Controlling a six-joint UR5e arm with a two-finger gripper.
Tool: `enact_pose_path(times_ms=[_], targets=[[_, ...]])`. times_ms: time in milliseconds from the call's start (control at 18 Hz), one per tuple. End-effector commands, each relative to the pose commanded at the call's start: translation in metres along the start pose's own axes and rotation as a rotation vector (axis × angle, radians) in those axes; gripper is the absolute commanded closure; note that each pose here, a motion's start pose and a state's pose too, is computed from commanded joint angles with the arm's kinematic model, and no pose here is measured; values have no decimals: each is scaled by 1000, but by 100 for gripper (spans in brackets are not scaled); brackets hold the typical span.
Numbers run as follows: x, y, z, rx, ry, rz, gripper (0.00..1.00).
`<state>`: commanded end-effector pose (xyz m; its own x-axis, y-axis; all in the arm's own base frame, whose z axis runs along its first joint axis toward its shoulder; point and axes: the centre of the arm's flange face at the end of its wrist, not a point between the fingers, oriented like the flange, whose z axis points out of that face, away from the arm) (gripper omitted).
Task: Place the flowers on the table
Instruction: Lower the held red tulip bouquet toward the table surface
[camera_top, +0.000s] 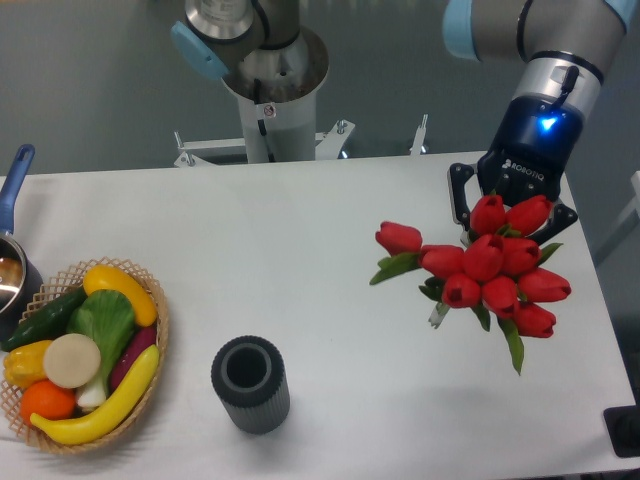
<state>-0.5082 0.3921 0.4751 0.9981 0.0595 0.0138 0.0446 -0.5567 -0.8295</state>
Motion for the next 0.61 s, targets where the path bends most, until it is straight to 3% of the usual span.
enact_pose_path(times_ms=[611], targets=[[44,40,87,-441,-51,256,72]])
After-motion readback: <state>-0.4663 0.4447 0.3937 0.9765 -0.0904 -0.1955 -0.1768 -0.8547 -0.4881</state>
